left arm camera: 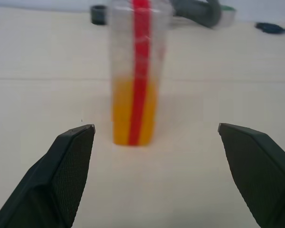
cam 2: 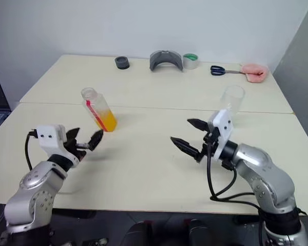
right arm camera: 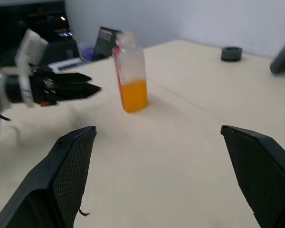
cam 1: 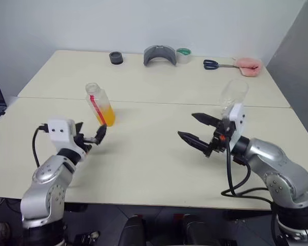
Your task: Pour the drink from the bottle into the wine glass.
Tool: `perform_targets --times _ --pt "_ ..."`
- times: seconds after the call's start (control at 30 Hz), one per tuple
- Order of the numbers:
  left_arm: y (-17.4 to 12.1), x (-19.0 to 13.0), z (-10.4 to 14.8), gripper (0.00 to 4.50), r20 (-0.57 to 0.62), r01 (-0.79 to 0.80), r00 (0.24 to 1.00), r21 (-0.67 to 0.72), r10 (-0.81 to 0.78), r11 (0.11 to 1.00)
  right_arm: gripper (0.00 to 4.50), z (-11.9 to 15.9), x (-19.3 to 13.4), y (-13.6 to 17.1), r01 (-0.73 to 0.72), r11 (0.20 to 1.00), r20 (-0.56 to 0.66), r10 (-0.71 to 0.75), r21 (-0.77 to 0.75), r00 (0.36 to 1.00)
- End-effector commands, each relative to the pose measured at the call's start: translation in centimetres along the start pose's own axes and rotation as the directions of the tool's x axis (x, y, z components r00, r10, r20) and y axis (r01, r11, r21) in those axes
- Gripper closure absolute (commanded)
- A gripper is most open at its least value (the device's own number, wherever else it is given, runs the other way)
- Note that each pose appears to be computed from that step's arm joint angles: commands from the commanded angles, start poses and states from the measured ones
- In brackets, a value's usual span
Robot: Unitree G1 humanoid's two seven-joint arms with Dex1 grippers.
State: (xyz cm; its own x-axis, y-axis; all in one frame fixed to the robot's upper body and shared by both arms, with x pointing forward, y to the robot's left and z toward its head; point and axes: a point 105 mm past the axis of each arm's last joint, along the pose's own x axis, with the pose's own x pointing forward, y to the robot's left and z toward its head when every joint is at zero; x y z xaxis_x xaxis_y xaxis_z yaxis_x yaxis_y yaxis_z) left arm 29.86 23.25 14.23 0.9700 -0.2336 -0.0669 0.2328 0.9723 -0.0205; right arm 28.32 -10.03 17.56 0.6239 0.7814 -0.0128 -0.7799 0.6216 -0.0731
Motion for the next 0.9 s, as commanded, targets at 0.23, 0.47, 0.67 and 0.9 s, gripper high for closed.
perform_targets --times 0.23,0.47,0.67,0.9 --pt "-8.3 -2.7 2.8 0.03 -0.072 0.537 0.843 0.066 -0.533 0.841 0.00 -4.7 -3.6 -7.9 0.465 0.870 -0.105 -0.485 -0.166 0.868" --pt "-8.0 -2.1 3.9 0.03 -0.100 0.593 0.805 0.125 -0.585 0.795 0.00 -5.0 -3.6 -9.9 0.617 0.784 -0.085 -0.621 -0.076 0.779" --pt "-8.4 -1.4 5.5 0.03 -0.065 0.620 0.784 0.124 -0.617 0.775 0.00 -5.1 -2.5 -10.5 0.638 0.770 -0.080 -0.637 -0.006 0.767" --pt "-8.3 -1.6 5.9 0.03 -0.059 0.619 0.785 0.106 -0.616 0.778 0.00 -5.4 -1.1 -11.2 0.653 0.757 -0.071 -0.650 0.019 0.756"
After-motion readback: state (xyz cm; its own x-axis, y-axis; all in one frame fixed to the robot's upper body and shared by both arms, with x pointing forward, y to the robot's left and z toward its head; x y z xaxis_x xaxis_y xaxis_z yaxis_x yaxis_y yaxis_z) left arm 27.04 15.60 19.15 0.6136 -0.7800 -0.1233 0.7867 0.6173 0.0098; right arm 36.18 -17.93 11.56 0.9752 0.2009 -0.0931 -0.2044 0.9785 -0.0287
